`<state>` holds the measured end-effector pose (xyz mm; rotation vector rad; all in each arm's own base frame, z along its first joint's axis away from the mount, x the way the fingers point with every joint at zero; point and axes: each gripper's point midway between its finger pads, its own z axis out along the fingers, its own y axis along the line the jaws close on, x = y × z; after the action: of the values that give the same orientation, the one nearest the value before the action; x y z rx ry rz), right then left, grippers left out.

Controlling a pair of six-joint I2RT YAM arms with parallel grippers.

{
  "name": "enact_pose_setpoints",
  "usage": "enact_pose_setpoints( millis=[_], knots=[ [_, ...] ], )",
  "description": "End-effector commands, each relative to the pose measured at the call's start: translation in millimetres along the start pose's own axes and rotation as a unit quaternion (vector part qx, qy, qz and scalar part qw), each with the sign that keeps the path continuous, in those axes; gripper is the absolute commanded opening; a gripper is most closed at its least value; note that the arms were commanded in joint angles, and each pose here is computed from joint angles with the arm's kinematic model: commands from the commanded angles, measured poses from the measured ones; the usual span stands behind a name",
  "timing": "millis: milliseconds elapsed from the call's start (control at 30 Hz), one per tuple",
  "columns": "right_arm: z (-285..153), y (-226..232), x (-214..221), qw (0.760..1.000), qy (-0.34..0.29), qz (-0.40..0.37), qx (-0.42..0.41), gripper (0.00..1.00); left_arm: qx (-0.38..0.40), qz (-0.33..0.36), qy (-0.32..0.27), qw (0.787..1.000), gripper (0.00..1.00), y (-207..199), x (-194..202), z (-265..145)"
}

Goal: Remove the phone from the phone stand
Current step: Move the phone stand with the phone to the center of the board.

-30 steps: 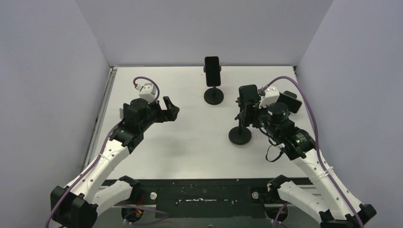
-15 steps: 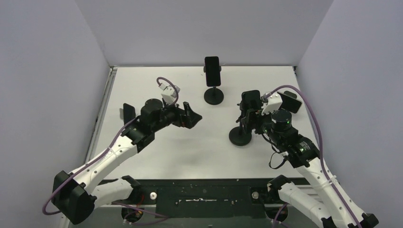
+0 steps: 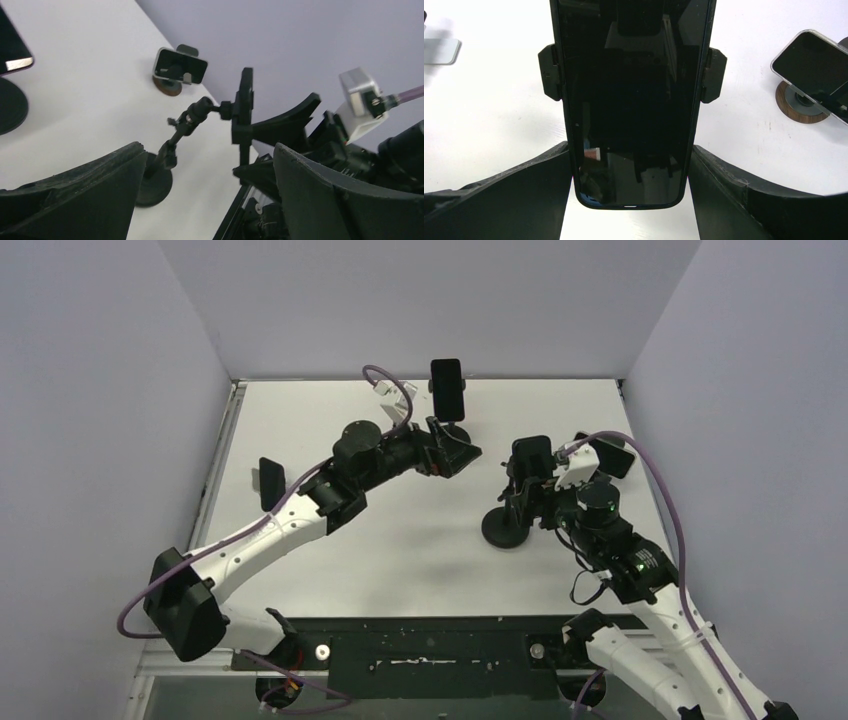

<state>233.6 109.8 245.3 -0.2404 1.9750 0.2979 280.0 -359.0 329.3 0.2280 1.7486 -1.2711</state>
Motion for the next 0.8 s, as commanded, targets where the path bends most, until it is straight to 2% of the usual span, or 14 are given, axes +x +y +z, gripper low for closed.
enact_pose_setpoints(
  millis=[0,400,767],
  knots=[
    [-4,8,-11,0.999,-0.030,0.014,-0.020,0.59,0.069,-0.009,-0.047,0.996,0.97,-51,-33,19],
    [-5,4,-7,0.999,-0.032,0.013,-0.010,0.60,0.061,-0.017,-0.001,0.998,0.89,-70,-10,66],
    [-8,3,-10,0.999,-0.038,0.013,-0.010,0.60,0.042,0.004,0.050,0.998,0.69,-68,22,96]
  ],
)
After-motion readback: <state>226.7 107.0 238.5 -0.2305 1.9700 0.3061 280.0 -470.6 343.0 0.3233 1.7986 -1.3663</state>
